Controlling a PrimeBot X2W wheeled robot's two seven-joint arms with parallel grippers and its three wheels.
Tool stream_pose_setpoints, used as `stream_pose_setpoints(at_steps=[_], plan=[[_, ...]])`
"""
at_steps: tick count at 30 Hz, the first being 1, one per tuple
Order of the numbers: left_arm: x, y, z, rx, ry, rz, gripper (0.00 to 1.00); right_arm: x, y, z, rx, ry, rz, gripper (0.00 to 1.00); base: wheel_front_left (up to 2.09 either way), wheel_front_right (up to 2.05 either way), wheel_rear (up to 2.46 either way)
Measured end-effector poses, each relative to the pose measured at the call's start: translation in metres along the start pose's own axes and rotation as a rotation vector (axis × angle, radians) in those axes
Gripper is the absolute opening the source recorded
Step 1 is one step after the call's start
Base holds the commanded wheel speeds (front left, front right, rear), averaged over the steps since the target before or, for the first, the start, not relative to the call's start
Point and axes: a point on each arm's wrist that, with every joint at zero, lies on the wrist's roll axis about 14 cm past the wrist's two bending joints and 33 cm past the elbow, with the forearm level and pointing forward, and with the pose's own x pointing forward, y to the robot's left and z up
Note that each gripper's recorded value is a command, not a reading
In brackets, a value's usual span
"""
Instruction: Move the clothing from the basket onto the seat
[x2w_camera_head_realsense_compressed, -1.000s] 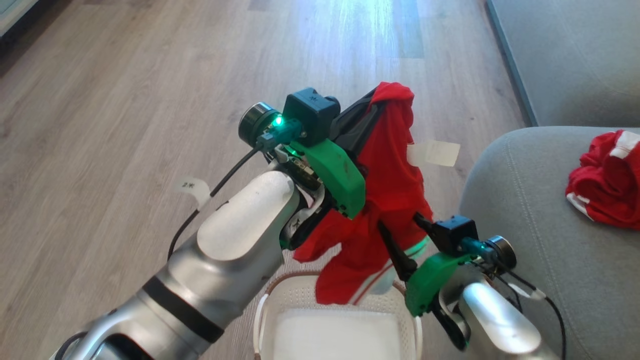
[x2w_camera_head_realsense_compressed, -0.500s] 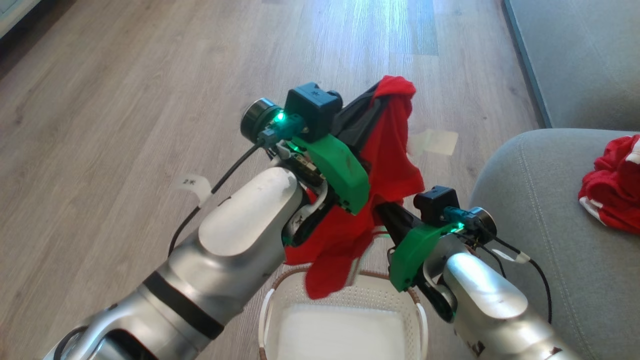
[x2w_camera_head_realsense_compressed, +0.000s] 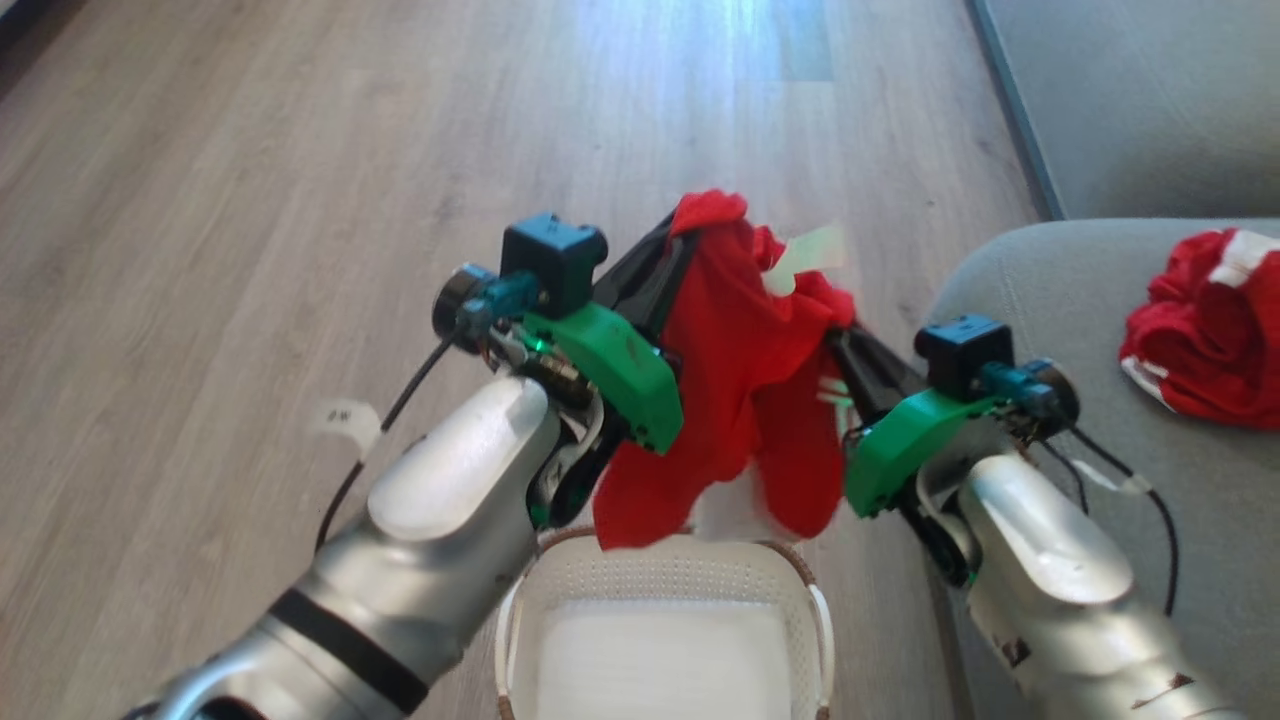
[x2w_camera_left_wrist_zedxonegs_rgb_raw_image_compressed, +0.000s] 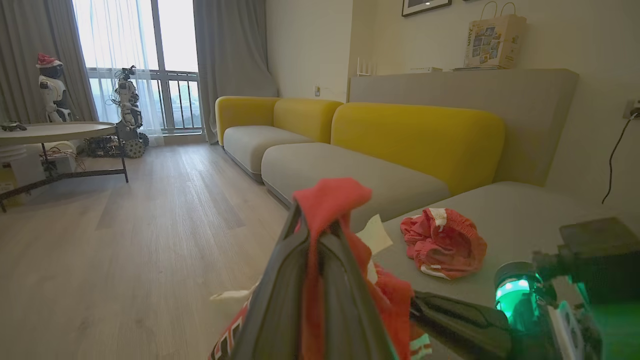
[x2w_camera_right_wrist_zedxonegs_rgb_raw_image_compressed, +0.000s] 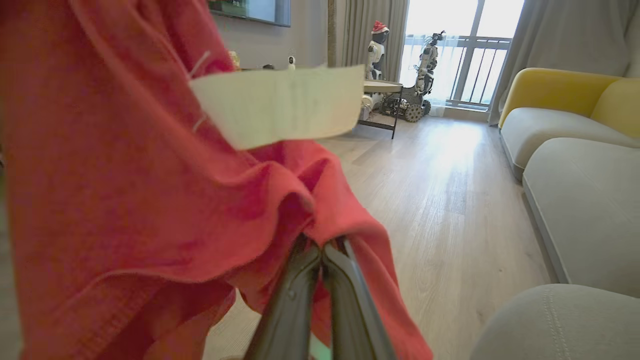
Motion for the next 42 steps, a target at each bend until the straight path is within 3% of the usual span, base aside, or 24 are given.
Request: stream_pose_setpoints(at_steps=[1,12,26,34,42], plan=[[0.0,-0.001,-0.005,-0.009,0.005,0.002,1.0,-0.001,-0.006,0.003,-0.006,-0.01,-0.013,0.0,0.0,0.0,0.0],[0.001,-0.025,-0.051,-0.102,0.085,-0.036,1.0,-0.018,-0.069,0.039,-0.085,-0.095,-0.155,0.0,0.0,0.0,0.0],[0.024,-0.096,-0.072,-0.143,0.106,-0.239,1.0,-0.084,-0.151,0.069,-0.181,-0.147,-0.381,0.0,0.0,0.0,0.0],[0.034,-0.141,-0.089,-0.166,0.138,-0.374,1.0,-0.12,-0.178,0.087,-0.226,-0.17,-0.482,0.0,0.0,0.0,0.0],[0.036,-0.168,-0.105,-0.205,0.172,-0.456,1.0,-0.14,-0.197,0.083,-0.232,-0.128,-0.552,0.0,0.0,0.0,0.0]])
